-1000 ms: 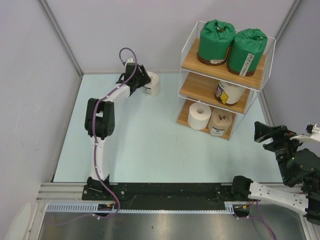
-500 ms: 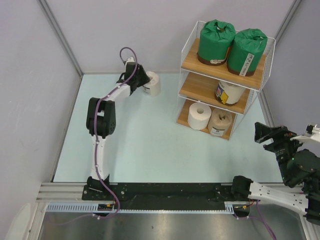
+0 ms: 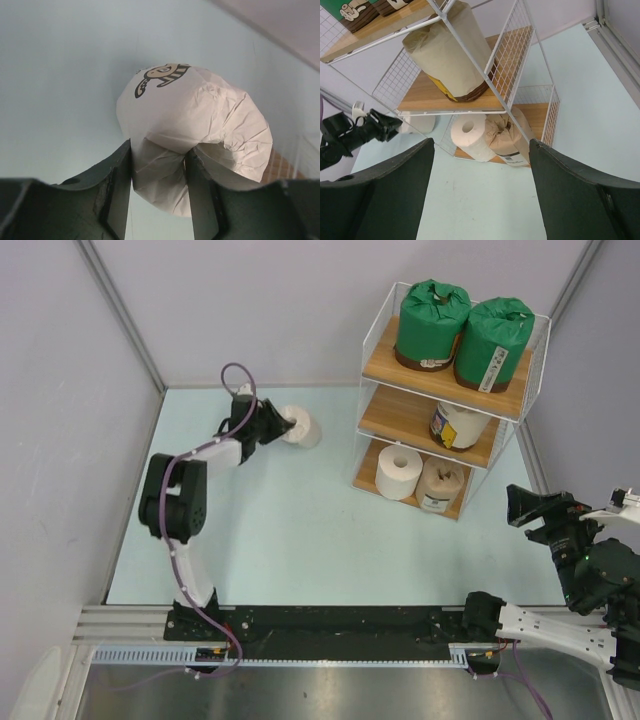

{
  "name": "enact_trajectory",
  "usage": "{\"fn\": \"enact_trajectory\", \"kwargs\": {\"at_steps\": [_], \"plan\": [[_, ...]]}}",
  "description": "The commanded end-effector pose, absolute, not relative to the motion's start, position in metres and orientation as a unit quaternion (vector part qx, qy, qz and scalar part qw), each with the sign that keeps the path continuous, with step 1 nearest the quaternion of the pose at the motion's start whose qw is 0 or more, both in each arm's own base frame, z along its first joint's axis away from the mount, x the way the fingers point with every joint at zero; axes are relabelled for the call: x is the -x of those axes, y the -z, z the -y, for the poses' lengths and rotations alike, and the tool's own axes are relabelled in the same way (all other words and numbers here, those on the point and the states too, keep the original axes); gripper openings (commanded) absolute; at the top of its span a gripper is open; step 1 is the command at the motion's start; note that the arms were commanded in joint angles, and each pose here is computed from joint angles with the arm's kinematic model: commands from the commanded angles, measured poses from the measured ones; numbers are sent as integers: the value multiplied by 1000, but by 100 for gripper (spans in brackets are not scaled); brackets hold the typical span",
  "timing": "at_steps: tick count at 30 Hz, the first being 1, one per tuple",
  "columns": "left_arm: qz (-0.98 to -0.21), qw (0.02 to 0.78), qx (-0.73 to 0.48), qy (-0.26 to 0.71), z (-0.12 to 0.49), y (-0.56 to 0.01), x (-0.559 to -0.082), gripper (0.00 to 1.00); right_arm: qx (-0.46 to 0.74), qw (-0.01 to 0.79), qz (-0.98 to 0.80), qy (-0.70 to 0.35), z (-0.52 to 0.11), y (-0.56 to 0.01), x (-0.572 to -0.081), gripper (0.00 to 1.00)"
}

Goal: Place and organize the paper towels onto the shelf

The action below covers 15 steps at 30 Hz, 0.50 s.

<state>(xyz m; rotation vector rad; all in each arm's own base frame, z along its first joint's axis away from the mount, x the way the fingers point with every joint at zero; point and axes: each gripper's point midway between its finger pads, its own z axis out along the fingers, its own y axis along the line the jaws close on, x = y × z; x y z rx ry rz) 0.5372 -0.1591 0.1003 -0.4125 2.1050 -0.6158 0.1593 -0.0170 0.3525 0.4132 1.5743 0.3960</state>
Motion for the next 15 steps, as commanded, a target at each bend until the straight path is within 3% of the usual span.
{"fn": "enact_trajectory", "kwargs": {"at_steps": [1,15], "plan": [[-806,448,138,361,203,-166,-477,35,-198,669,-690,-192,17,-357,-159,81],[-794,491,16,358,234,-260,-316,37,-189,671,-689,-200,11,-362,-160,81]]}}
